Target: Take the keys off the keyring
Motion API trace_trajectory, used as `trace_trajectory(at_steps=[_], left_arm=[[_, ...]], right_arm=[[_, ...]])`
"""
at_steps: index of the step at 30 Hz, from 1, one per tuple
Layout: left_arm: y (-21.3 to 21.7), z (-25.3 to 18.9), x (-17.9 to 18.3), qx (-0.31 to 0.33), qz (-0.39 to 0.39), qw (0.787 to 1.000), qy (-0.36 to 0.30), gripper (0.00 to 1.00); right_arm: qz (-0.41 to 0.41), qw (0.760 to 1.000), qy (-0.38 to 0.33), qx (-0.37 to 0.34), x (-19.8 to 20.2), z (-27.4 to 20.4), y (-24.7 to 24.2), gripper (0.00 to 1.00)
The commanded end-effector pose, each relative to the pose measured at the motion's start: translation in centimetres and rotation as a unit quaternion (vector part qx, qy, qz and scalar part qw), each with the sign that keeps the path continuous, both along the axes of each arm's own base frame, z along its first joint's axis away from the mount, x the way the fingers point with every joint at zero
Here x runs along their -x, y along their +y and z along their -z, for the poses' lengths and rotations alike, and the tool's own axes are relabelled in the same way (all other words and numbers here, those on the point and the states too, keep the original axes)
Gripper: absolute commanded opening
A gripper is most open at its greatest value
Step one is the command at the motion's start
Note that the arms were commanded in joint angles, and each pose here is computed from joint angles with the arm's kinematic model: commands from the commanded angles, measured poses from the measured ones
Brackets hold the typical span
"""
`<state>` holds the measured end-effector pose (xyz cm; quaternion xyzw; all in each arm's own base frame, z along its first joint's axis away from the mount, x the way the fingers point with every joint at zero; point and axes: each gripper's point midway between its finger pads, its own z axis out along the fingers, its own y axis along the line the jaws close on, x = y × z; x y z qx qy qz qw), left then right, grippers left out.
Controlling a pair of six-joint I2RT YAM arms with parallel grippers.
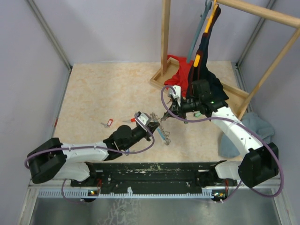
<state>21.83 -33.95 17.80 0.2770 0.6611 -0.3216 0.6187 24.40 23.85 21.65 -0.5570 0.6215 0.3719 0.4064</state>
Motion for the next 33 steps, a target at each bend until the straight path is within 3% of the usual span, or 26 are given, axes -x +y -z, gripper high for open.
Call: trace_trajectory(at_steps=[1, 10, 33], left_arm=[[0.6, -2.1, 0.1, 0.028, -0.004, 0.999, -0.029, 0.0], [1.1, -3.8, 0.5, 0.065, 0.0, 0.996, -0.062, 0.0], [2.5, -6.6, 0.7, 0.116, -0.001, 0.989, -0.097, 0.0]], right_arm=[[0.004, 0.999, -0.051, -0.013, -1.3, -2.3, -0.1, 0.0], [-0.043, 0.998, -0.027, -0.041, 0.1, -1.3, 0.8, 0.0], [-0.065, 0.997, 0.004, -0.042, 0.6, 0.5, 1.1, 0.0]])
